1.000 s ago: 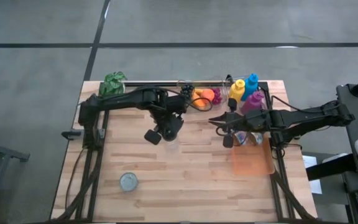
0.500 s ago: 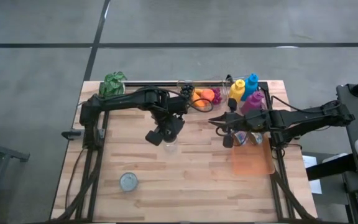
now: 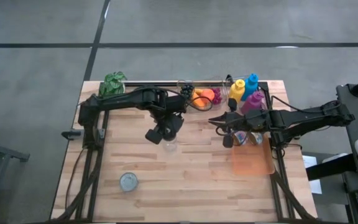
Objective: Pick & Place Food Item
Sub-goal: Put the black water bottle into the right transparent bin
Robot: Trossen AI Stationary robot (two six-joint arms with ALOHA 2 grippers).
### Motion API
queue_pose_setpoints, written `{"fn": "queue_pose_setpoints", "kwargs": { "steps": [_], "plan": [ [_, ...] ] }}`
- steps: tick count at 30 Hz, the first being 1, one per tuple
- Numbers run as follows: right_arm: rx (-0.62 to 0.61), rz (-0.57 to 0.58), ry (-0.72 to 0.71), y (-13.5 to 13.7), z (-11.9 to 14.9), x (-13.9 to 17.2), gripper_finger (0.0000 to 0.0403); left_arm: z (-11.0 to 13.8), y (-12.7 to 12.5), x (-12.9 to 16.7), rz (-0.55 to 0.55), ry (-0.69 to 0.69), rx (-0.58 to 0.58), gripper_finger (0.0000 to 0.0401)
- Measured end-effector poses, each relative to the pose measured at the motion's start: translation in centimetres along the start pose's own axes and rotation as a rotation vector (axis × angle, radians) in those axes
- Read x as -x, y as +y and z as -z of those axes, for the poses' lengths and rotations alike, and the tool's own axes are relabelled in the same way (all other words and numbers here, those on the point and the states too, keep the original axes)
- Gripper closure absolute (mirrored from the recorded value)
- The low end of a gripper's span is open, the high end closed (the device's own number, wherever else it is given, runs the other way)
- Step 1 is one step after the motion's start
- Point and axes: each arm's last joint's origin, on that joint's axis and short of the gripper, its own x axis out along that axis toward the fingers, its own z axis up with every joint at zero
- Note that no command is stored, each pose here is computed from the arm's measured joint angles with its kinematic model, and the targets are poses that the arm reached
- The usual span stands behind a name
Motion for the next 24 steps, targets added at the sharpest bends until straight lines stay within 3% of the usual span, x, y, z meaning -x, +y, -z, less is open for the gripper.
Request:
{"fn": "queue_pose_setpoints", "kwargs": {
  "steps": [12,24],
  "plan": [
    [0.006,-0.001,0.004,0.0,0.1,0.0,0.0374,1.1,-1.5,3.9,-0.068,-0.099,-0.024,0.0246],
    [0.010,-0.001,0.016,0.3,0.2,-1.0,0.0374,3.9,-4.5,9.3,-0.135,-0.228,0.055,0.0267]
  ]
}}
